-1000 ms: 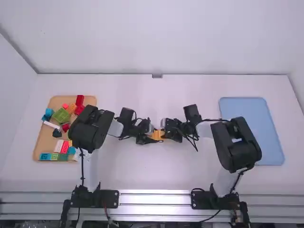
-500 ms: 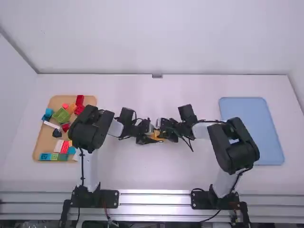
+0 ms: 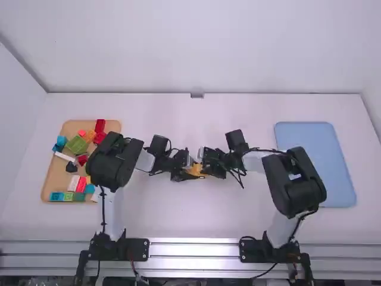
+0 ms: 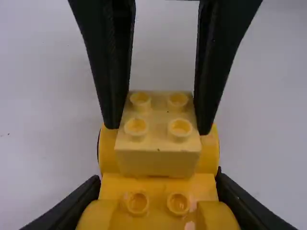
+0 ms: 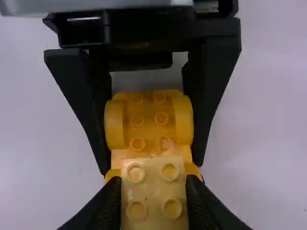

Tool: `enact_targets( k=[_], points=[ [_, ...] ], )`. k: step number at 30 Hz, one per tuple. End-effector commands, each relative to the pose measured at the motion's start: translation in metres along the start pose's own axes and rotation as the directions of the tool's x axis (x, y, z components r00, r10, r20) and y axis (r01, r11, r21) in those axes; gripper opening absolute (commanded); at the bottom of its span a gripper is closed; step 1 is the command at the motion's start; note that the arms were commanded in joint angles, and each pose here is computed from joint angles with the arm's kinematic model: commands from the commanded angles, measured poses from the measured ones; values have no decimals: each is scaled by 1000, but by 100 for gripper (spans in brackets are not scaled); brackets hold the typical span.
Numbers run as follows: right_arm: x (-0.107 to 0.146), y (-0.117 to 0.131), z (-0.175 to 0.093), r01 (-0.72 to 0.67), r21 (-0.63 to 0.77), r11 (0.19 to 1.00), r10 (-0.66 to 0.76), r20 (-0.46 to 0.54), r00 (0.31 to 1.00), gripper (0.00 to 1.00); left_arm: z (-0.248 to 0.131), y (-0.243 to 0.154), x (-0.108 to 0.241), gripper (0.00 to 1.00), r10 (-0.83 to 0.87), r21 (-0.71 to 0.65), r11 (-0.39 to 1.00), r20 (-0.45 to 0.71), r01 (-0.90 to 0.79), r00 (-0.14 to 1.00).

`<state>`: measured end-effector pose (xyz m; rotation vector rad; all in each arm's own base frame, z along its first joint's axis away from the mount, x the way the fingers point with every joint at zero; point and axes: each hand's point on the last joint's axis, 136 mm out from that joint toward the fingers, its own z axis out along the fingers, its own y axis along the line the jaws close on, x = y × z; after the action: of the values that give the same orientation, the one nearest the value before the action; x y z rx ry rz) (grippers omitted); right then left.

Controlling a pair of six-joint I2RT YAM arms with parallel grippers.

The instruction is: Assemble lego blocks to make yellow taxi

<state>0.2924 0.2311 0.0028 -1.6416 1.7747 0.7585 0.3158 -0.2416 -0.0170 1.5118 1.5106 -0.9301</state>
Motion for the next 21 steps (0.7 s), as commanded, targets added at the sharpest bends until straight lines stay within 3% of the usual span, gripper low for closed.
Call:
enact_targets(
  k=[1, 6, 13, 14, 18, 21],
  points=[
    [3, -11, -5, 14, 40, 999, -12, -43, 999, 41, 4, -9, 19, 42, -74, 5, 997, -53, 74, 996],
    [-3, -13, -6, 28, 42, 999, -27, -22, 999, 62, 4, -9, 19, 42, -75, 5, 997, -53, 75, 996],
    [-27, -12, -11, 80, -2, 997, -79, 101, 992, 59, 4, -9, 19, 42, -75, 5, 997, -53, 75, 996],
    [-33, -10, -14, 101, -14, 995, -98, 141, 985, 50, 4, -9, 19, 42, -75, 5, 997, -53, 75, 996],
    [-43, -7, -23, 122, -38, 992, -110, 229, 967, 38, 4, -9, 19, 42, -77, 6, 997, -54, 77, 996],
    [-38, -10, -23, 99, -30, 995, -91, 205, 974, 14, 4, -9, 19, 41, -77, 4, 997, -56, 78, 995]
  ],
)
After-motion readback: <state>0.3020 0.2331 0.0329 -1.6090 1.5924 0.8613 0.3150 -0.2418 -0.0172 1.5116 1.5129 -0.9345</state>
